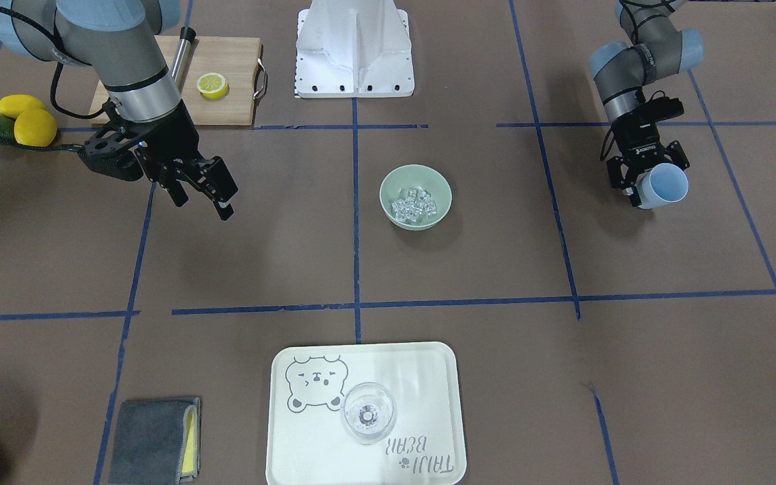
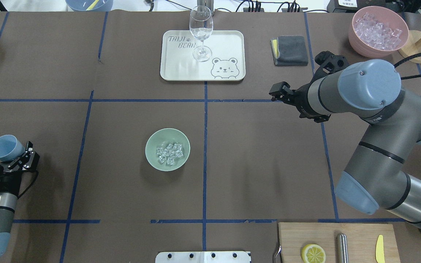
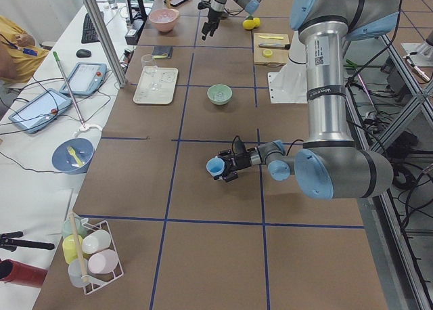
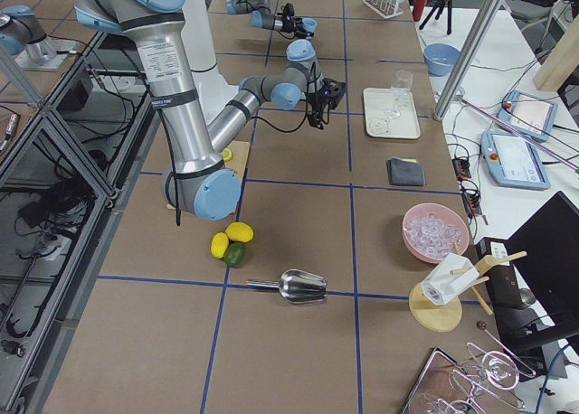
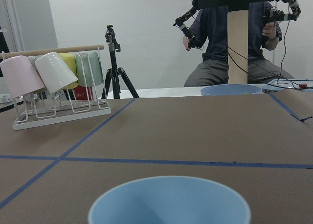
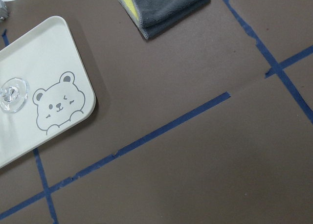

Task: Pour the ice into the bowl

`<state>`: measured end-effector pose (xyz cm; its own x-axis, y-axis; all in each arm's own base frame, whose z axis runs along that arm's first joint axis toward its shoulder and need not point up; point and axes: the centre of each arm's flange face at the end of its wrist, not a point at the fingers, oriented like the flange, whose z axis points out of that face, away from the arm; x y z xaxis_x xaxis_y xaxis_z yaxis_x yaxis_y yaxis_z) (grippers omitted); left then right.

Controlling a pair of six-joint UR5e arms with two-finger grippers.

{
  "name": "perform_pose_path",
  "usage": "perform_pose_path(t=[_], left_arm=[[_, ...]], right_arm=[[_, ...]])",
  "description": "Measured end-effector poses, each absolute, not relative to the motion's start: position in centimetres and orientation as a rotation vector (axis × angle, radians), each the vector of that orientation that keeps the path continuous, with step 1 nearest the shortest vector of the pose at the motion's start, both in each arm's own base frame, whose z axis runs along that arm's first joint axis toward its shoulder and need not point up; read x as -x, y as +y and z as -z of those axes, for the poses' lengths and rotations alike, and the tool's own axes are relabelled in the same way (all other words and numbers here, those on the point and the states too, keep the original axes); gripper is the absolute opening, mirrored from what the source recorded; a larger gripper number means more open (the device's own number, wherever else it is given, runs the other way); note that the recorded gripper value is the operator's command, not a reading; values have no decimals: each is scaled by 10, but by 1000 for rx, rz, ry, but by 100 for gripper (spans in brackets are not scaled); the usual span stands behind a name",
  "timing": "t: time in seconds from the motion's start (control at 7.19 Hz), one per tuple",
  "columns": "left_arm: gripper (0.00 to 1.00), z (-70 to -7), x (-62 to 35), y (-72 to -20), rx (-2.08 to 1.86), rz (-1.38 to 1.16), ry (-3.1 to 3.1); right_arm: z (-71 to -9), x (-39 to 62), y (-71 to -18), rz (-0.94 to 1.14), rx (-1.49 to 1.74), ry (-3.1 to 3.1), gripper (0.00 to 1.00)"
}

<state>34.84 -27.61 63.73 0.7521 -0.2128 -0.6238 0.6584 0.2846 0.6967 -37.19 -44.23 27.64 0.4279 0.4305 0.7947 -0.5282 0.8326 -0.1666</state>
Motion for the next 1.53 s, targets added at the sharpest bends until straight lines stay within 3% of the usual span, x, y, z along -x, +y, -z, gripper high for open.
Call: perform_pose_path(t=[1.53], left_arm=[[100,-626,-242,-219,-858,33,810]], right_arm=[[-274,372,-443,-601,-118,-961,100]])
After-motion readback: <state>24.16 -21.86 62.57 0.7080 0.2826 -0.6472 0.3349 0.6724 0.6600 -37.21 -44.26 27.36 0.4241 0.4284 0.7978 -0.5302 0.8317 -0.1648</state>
